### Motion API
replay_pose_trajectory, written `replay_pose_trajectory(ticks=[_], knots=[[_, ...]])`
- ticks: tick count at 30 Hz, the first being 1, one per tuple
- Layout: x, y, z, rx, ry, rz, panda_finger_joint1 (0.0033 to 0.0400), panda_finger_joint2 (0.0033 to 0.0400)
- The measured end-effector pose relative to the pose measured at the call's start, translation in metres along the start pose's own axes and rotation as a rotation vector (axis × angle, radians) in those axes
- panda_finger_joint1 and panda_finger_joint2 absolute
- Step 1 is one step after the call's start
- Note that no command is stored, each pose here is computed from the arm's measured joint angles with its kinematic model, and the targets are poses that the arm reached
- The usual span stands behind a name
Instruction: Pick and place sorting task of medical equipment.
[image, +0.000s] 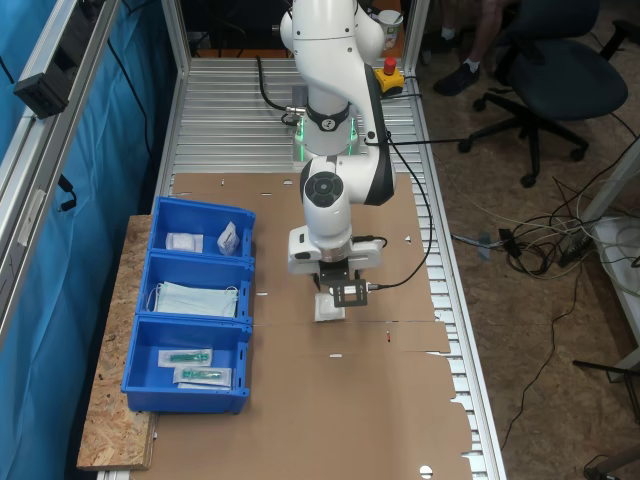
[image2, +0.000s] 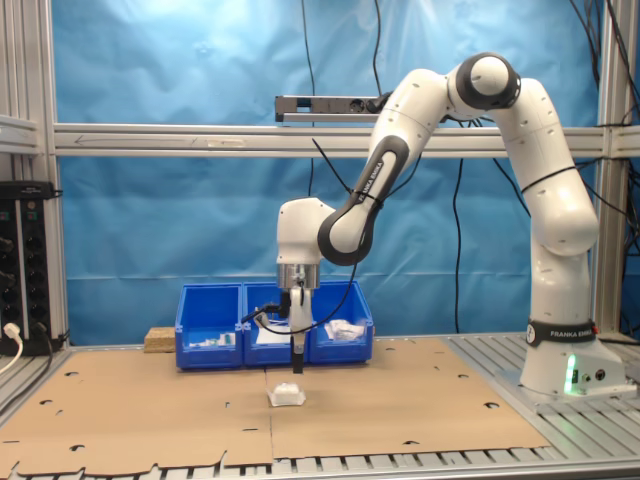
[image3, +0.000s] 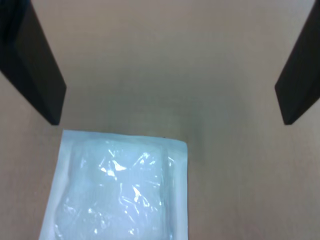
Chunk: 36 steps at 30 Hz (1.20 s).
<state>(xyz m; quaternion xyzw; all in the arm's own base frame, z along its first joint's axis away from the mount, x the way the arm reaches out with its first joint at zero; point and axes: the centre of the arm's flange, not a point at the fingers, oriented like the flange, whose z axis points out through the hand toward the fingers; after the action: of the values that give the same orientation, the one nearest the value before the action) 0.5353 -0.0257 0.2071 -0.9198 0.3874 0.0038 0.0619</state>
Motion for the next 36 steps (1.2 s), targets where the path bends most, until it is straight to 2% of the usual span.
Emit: replay_pose_trajectory(ticks=[7,15,29,36], knots=[[0.001,0.001,0.025,0.004,-0.019,0.009,0.0400,0.0400],[0.006,0.001,0.039,0.011,-0.025,0.017,0.0400,0.0400],[0.028,0.002,0.030,0.036,0.018,0.041,0.0400,0.0400],[0.031,0.001,0.030,0.043,0.027,0.043,0.0400,0.0400]])
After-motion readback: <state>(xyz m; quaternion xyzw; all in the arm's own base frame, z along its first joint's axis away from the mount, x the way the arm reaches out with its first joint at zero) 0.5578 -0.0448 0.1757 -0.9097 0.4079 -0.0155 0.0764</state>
